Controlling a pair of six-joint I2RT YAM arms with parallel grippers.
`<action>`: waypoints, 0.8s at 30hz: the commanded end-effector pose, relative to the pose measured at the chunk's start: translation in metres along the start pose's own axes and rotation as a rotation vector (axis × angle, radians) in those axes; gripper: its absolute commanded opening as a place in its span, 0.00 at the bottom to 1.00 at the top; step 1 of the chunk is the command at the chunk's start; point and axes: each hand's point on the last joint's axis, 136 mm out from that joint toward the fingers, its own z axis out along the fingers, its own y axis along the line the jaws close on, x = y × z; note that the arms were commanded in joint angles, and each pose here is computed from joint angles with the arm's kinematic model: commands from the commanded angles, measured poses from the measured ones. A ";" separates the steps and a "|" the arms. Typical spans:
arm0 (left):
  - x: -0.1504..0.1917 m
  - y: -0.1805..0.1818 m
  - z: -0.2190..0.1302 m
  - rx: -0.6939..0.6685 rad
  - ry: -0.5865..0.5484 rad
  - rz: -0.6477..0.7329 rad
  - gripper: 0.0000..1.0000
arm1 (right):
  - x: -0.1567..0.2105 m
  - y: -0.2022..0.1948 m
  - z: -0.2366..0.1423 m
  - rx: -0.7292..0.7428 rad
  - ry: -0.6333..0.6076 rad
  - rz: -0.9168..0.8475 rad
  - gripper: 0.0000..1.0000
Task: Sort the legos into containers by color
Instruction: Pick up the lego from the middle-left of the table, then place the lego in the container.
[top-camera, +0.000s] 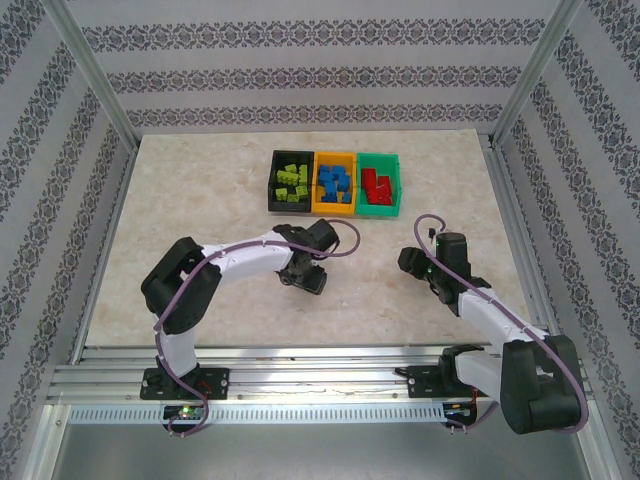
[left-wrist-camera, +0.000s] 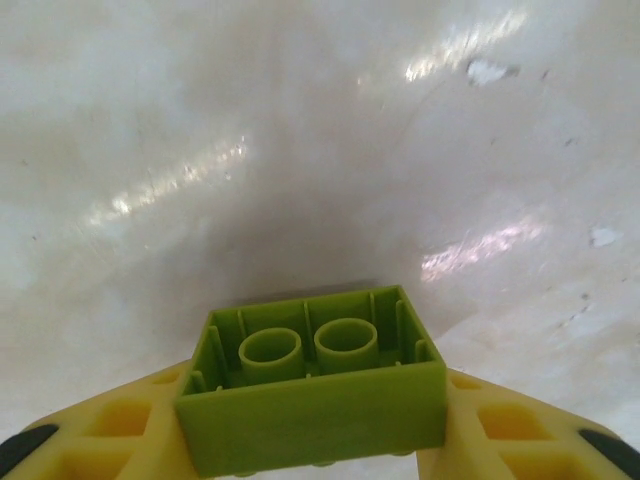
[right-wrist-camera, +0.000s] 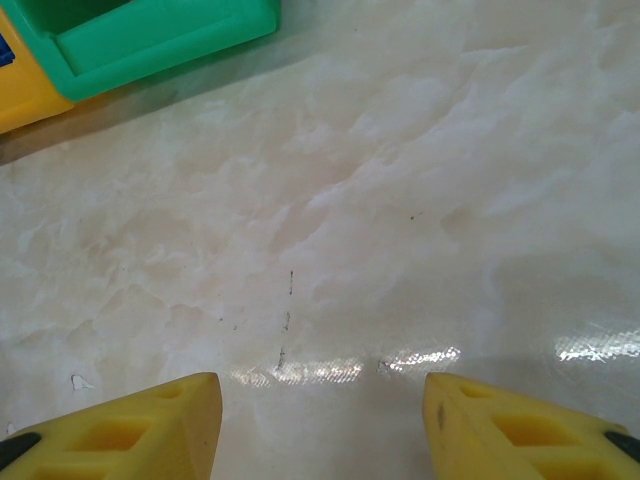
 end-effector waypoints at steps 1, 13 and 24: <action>-0.001 0.001 -0.009 -0.040 0.004 0.020 0.44 | -0.006 0.003 -0.001 -0.019 -0.022 0.012 0.56; -0.074 0.022 -0.072 0.096 -0.187 -0.099 0.45 | -0.005 0.004 -0.001 -0.029 -0.016 0.012 0.56; -0.162 0.102 -0.101 0.151 -0.311 -0.222 0.48 | -0.006 0.006 -0.003 -0.037 -0.031 0.009 0.57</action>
